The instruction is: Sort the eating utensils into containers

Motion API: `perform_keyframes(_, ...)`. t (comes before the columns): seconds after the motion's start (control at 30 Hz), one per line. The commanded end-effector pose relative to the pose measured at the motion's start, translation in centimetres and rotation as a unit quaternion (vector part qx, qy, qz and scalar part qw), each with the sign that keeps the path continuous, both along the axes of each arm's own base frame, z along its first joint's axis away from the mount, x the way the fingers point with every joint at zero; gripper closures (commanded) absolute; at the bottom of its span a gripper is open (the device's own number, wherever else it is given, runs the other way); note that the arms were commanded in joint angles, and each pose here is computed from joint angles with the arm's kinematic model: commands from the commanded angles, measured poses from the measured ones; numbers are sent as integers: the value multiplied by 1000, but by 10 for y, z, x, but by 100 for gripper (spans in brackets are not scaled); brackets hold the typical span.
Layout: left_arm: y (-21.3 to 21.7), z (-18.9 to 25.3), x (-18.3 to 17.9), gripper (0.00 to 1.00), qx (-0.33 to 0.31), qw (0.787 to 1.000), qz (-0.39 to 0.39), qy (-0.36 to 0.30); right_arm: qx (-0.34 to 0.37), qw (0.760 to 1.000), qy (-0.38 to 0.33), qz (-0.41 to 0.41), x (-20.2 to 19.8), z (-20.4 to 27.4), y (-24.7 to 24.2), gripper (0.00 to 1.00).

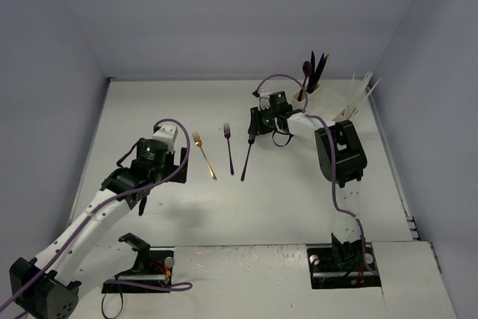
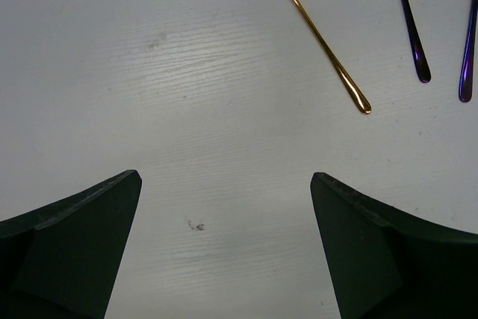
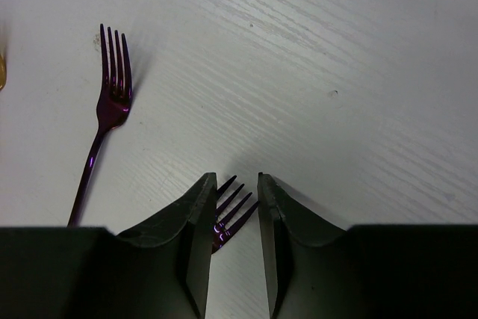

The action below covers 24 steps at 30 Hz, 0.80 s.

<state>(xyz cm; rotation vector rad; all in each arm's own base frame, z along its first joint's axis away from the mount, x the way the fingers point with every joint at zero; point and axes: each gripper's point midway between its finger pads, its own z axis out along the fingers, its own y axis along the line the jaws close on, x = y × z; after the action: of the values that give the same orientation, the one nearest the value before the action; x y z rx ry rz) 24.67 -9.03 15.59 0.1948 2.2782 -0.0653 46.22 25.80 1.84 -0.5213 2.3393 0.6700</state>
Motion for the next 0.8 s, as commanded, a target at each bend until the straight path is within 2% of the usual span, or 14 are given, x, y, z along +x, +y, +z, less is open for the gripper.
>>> perform_keyframes(0.0, 1, 13, 9, 3, -2, 1000, 5, -21, 5, 1000, -13, 15, -7, 15, 3, 79)
perform_keyframes(0.1, 0, 13, 9, 4, -2, 1000, 4, -22, 5, 1000, -20, 14, -7, 22, 2, 92)
perform_keyframes(0.2, 0, 13, 9, 3, -3, 1000, 4, -22, 8, 999, -35, 13, -6, 37, 3, 100)
perform_keyframes(0.57, 0, 17, 9, 4, -7, 1000, 4, -28, 7, 986, -163, -21, -9, 153, -16, 100)
perform_keyframes(0.77, 1, 18, 8, 4, -8, 999, 6, -31, -25, 963, -253, -86, -14, 222, -53, 100)
